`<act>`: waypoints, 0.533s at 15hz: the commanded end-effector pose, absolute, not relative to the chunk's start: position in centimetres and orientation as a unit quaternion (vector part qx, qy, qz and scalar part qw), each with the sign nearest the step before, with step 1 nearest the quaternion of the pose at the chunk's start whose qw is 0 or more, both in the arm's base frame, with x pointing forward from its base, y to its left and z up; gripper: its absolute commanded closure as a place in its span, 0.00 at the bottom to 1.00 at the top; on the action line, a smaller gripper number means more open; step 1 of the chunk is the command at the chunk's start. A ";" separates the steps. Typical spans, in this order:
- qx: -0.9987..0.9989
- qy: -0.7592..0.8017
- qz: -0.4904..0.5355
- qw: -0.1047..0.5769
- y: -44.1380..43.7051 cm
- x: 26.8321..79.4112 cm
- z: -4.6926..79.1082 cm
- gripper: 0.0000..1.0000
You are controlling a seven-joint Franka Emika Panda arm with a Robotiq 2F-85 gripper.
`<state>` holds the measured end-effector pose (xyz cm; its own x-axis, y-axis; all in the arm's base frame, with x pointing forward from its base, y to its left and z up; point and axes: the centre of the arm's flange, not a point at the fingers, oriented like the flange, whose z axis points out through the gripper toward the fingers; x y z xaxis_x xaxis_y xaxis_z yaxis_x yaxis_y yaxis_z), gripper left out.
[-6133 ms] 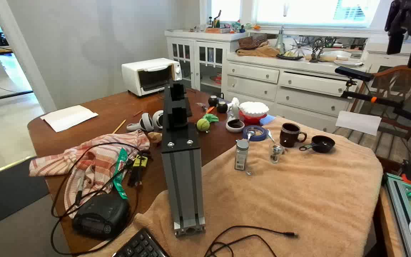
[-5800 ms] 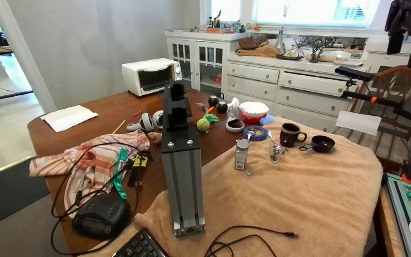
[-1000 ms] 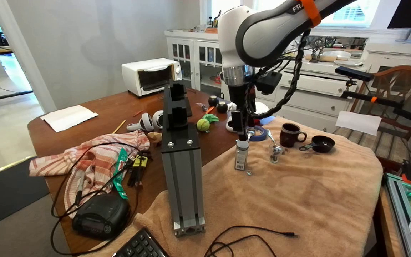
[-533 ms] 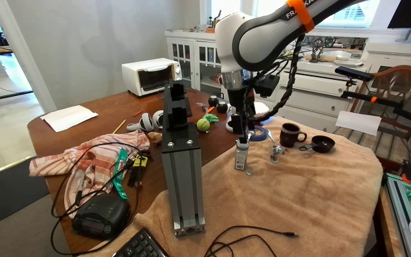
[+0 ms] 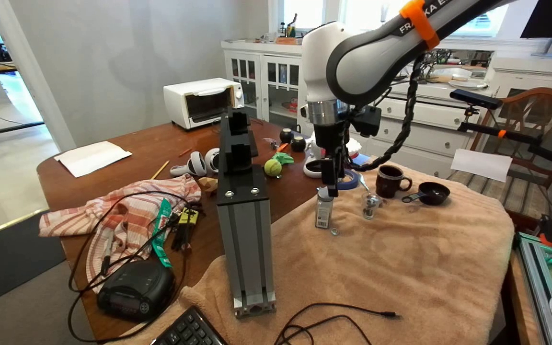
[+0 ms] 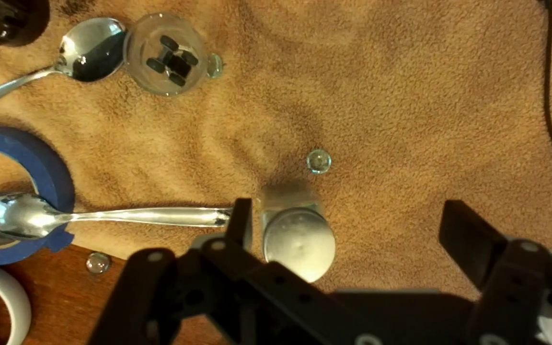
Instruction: Put the lid in the glass cup
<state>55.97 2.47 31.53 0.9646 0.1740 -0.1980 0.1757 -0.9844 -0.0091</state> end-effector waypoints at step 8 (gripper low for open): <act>0.995 0.072 -0.061 -0.014 2.3 54.0 29.9 0.00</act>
<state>53.99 1.99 30.57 0.9777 0.1602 -0.1359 0.1576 -0.9871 -0.0299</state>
